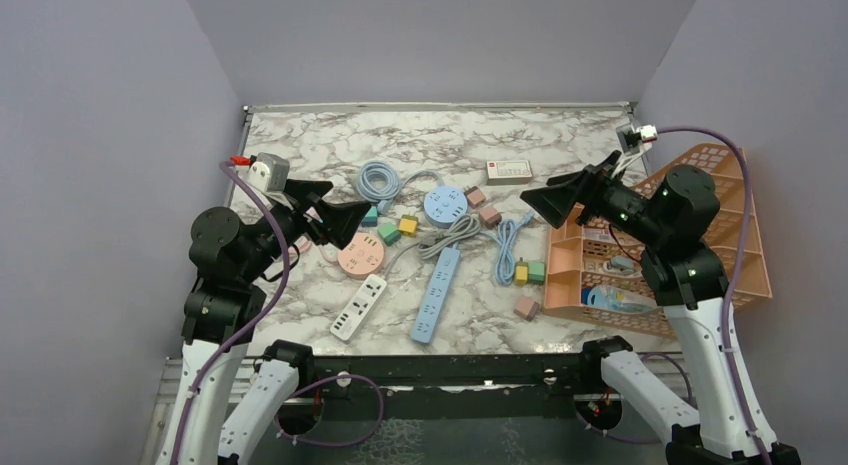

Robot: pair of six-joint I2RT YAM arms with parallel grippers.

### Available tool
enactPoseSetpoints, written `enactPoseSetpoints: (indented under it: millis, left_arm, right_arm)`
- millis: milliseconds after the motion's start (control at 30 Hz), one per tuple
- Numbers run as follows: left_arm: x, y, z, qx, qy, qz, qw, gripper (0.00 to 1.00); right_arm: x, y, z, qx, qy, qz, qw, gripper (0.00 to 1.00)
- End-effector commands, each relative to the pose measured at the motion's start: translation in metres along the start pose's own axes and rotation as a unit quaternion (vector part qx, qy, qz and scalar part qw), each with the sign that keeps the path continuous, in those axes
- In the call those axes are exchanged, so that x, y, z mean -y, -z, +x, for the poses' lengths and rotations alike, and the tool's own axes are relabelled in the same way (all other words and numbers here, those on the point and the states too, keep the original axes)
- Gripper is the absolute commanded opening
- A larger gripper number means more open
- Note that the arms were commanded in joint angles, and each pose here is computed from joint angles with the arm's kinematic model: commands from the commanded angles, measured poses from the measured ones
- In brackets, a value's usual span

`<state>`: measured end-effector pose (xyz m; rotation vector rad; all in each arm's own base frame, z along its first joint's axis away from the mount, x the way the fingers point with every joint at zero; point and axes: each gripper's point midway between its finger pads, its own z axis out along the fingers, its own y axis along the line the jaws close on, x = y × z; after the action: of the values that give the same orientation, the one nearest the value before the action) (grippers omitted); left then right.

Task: Insert the plug

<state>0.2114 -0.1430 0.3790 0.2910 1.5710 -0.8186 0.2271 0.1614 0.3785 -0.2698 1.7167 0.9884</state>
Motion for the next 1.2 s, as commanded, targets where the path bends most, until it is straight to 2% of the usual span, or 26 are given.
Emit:
enactPoseSetpoints:
  millis: [0, 200, 433, 633, 733, 867, 1033, 1167]
  left_arm:
    - [0.008, -0.002, -0.002, 0.006, 0.000, 0.024, 1.000, 1.00]
    - [0.012, -0.003, 0.002, 0.001, 0.012, 0.039, 0.999, 1.00]
    - [0.008, -0.008, 0.016, -0.019, 0.036, 0.040, 0.998, 1.00]
    - [-0.004, -0.015, 0.035, -0.037, 0.060, 0.024, 0.997, 1.00]
    - [-0.013, -0.020, 0.040, -0.042, 0.066, 0.010, 0.997, 1.00]
    - [-0.018, -0.025, 0.041, -0.045, 0.063, 0.004, 0.997, 1.00]
    - [-0.022, -0.029, 0.044, -0.050, 0.063, -0.001, 0.997, 1.00]
    - [-0.023, -0.031, 0.047, -0.053, 0.066, -0.001, 0.996, 1.00]
  right_arm:
    - [0.001, 0.003, -0.005, 0.017, 0.022, 0.005, 1.000, 1.00]
    - [0.007, -0.007, 0.013, -0.013, 0.022, -0.018, 1.000, 0.99]
    - [0.043, -0.031, 0.052, -0.081, -0.015, -0.002, 0.997, 0.88]
    - [0.094, -0.062, 0.101, -0.148, -0.013, 0.106, 0.983, 0.76]
    - [0.110, -0.079, 0.132, -0.193, 0.010, 0.161, 0.968, 0.73]
    - [0.149, -0.086, 0.157, -0.217, 0.030, 0.251, 0.943, 0.66]
    - [0.183, -0.096, 0.181, -0.246, 0.050, 0.293, 0.922, 0.56]
    - [0.202, -0.111, 0.194, -0.272, 0.068, 0.303, 0.911, 0.59]
